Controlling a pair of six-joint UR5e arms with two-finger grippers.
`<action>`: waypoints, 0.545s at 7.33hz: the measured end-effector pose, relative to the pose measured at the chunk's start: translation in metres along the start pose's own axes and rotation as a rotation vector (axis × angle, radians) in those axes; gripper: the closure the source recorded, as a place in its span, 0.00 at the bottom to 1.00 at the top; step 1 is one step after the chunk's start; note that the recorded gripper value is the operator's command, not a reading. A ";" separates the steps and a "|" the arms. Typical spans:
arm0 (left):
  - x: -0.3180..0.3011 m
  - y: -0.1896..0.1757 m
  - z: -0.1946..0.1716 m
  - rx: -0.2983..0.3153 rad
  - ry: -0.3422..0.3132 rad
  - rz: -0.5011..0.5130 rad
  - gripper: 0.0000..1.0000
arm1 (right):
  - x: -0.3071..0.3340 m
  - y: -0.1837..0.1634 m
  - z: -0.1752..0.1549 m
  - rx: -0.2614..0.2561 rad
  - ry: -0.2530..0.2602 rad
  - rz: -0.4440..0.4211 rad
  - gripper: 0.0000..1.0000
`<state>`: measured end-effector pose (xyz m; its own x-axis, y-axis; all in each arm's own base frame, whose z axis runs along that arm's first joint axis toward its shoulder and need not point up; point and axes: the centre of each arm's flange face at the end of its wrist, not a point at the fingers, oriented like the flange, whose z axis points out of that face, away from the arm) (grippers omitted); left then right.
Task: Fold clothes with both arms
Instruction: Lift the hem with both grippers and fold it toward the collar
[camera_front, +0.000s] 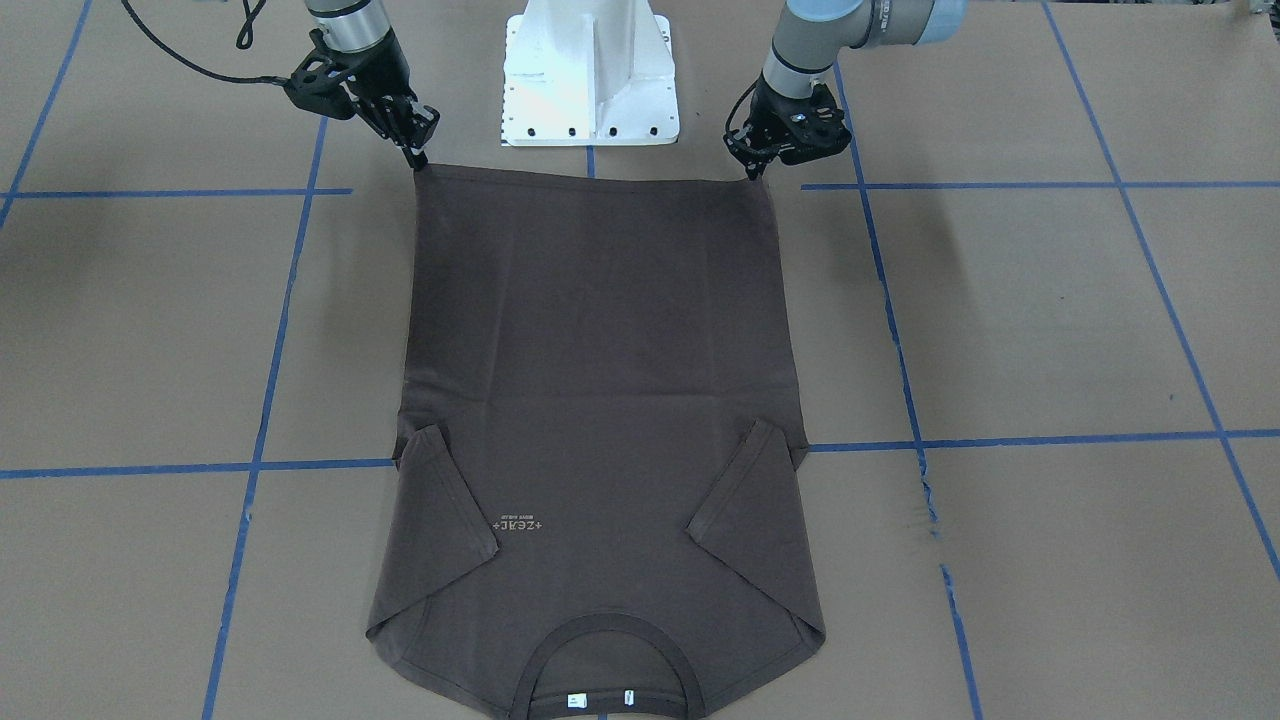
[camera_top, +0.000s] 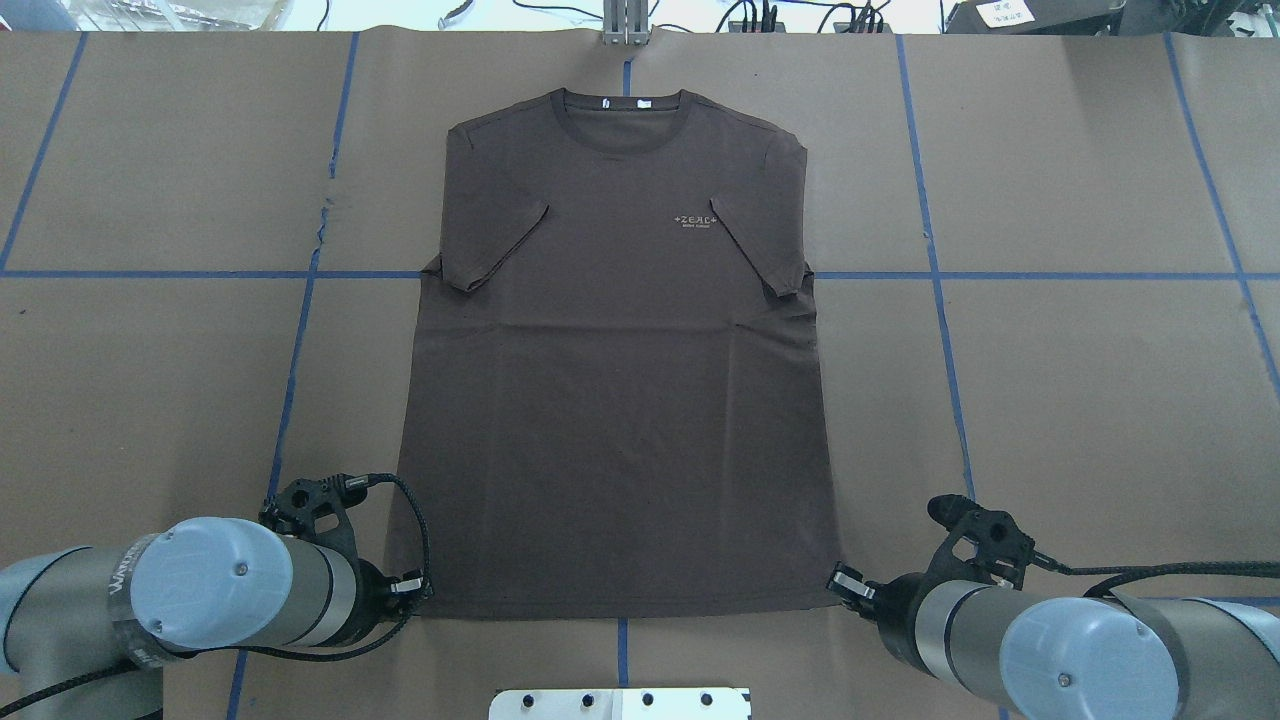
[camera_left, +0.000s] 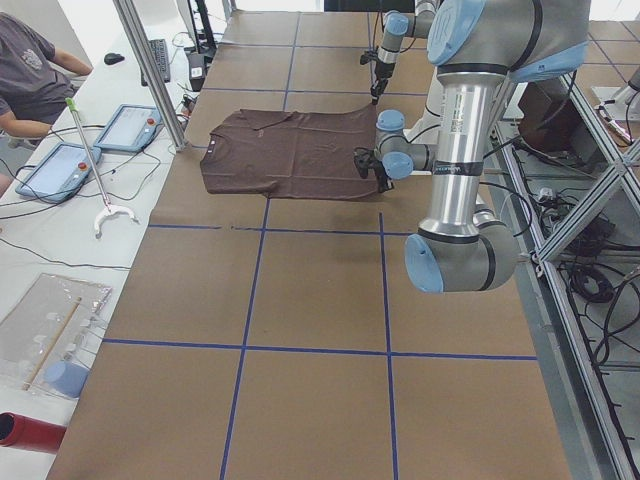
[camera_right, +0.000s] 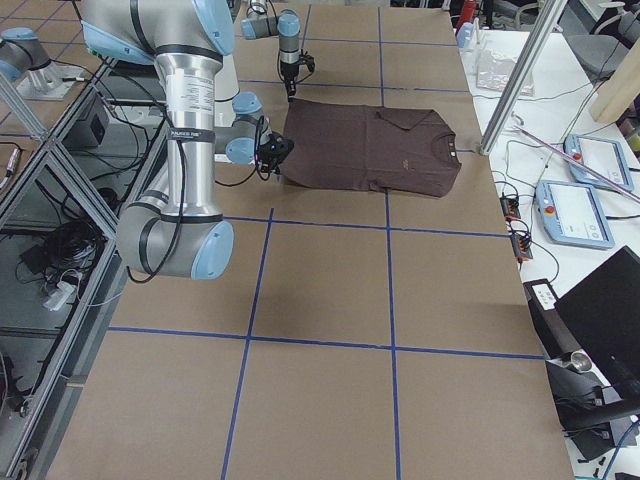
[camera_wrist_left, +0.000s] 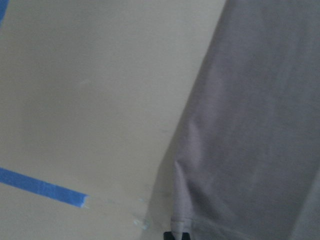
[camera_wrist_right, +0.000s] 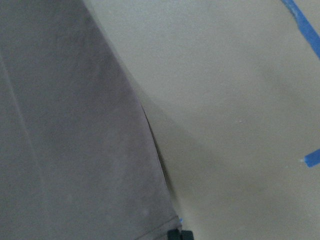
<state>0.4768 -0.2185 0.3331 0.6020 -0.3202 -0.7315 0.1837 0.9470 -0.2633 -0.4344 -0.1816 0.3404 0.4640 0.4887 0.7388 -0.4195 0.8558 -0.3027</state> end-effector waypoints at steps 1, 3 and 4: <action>0.004 0.003 -0.011 -0.006 0.020 -0.001 1.00 | 0.008 0.006 -0.009 -0.018 0.006 -0.013 1.00; 0.008 0.016 -0.037 -0.058 0.057 0.004 1.00 | 0.030 0.022 -0.032 -0.066 0.027 -0.052 1.00; 0.010 0.022 -0.049 -0.090 0.070 -0.024 1.00 | 0.034 0.025 -0.041 -0.079 0.026 -0.060 1.00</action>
<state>0.4487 -0.2022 0.2897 0.5422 -0.3466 -0.7654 0.1248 0.9341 -0.3345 -0.3970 -0.1370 0.3333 0.5068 0.4395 0.7416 -0.3281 0.8939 -0.3055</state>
